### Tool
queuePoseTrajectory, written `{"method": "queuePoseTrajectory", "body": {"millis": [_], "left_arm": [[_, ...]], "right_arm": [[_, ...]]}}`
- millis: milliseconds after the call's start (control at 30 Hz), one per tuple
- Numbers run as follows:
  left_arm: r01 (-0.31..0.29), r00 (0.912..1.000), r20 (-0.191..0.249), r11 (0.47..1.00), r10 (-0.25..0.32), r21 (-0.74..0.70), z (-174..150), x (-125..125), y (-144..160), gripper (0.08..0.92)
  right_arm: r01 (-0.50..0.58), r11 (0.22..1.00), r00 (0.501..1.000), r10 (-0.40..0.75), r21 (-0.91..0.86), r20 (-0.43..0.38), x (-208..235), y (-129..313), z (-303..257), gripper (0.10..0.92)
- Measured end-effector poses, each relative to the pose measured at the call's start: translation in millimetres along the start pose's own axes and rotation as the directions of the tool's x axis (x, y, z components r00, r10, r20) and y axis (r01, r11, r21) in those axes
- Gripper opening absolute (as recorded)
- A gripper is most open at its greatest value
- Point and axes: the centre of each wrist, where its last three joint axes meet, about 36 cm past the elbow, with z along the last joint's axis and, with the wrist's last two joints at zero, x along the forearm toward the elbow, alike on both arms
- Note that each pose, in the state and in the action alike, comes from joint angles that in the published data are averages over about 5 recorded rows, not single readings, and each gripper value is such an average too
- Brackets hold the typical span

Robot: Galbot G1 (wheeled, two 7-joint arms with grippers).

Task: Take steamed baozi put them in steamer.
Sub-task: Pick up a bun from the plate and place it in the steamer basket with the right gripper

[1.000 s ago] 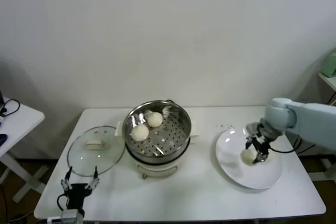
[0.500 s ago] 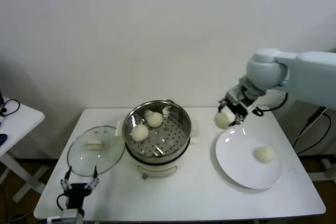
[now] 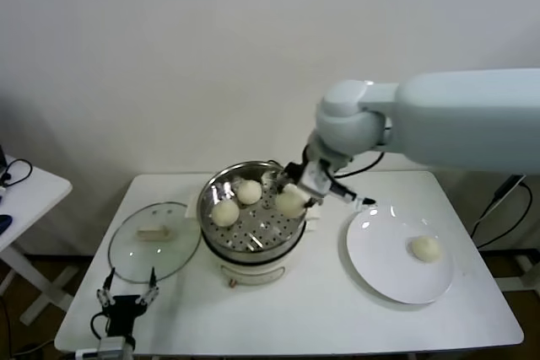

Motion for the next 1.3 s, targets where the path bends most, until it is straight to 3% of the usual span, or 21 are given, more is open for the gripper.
{"method": "queuePoseTrajectory", "body": {"millis": [400, 933, 1200, 1300], "left_arm": [[0.000, 1.0000, -0.006, 1.000, 0.000, 0.000, 2, -1, -2, 0.823], [0.004, 0.9999, -0.010, 1.000, -0.004, 0.003, 4, -1, -3, 0.823], [0.004, 1.0000, -0.008, 1.000, -0.004, 0.004, 4, -1, -3, 0.823], [0.004, 1.0000, -0.007, 1.000, -0.004, 0.004, 3, -1, -3, 0.823]], "right_arm": [[-0.006, 0.969, 1.000, 0.001, 0.245, 0.021, -75, -31, -18, 0.592], [0.008, 0.957, 0.998, -0.026, 0.291, 0.058, -135, -45, -21, 0.603], [-0.015, 0.961, 0.997, -0.007, 0.276, 0.077, -132, -48, -15, 0.787], [-0.020, 0.966, 0.997, -0.001, 0.258, 0.083, -123, -47, -9, 0.817]]}}
